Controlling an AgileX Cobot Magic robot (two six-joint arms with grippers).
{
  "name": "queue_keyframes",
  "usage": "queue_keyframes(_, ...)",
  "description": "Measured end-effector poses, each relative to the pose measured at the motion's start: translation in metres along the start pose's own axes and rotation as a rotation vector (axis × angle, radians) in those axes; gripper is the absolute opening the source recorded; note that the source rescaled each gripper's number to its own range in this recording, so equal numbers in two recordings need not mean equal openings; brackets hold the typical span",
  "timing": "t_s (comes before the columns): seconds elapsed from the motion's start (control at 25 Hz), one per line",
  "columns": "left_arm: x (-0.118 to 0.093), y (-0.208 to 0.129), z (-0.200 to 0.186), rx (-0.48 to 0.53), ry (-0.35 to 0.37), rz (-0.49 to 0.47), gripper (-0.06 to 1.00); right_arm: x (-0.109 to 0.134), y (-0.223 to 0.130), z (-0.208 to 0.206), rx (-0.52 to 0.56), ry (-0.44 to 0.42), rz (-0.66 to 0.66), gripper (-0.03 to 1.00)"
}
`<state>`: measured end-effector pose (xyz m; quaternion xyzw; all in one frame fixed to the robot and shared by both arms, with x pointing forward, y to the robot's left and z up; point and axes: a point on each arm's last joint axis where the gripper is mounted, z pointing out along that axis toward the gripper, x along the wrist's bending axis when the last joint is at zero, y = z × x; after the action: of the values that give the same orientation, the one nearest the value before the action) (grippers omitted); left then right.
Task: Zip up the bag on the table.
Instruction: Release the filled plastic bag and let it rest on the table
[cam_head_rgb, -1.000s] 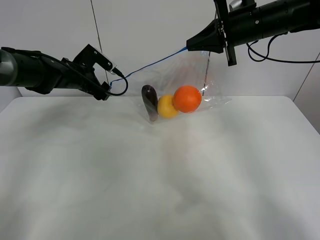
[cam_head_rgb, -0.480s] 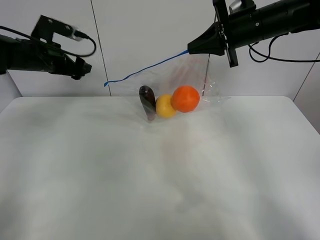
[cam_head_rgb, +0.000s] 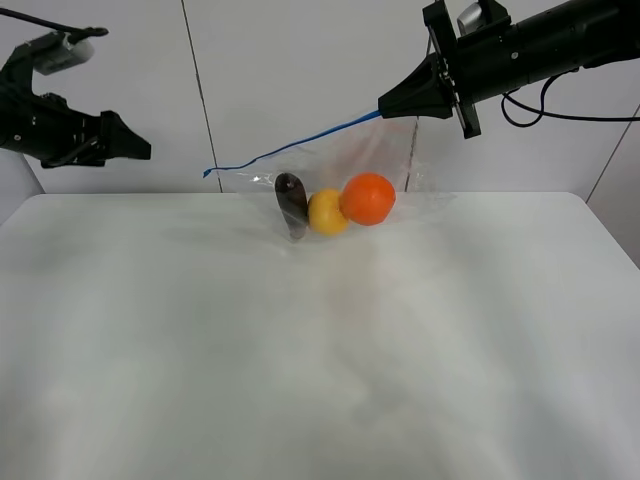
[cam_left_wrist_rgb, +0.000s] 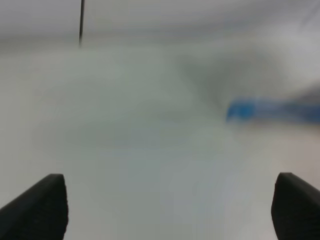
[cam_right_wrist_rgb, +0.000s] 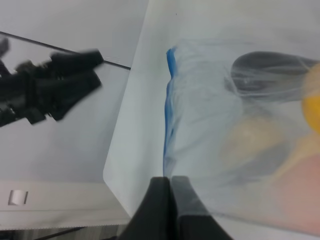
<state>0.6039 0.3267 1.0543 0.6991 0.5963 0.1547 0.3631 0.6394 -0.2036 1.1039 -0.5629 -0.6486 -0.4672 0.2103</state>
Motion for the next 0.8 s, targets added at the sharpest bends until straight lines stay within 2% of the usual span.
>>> queue_keyframes(0.12,0.003,-0.005,-0.008,0.155,0.05,-0.076,0.99,0.0,0.0,0.0,0.0,-0.001,-0.003,0.0)
queue_keyframes(0.24,0.004,-0.002,-0.019,0.253,0.087,-0.106,0.99,0.0,0.0,0.0,0.002,-0.003,-0.007,0.0)
queue_keyframes(0.48,-0.006,-0.004,-0.038,0.358,0.062,-0.129,0.99,-0.005,-0.002,0.0,0.022,-0.052,-0.031,0.0)
queue_keyframes(0.6,-0.014,-0.004,-0.055,0.366,0.066,-0.121,0.99,-0.009,-0.002,0.002,0.034,-0.072,-0.043,0.0)
queue_keyframes(0.8,-0.035,0.001,-0.099,0.292,0.08,-0.077,0.99,-0.018,-0.008,0.014,0.084,-0.105,-0.041,0.0)
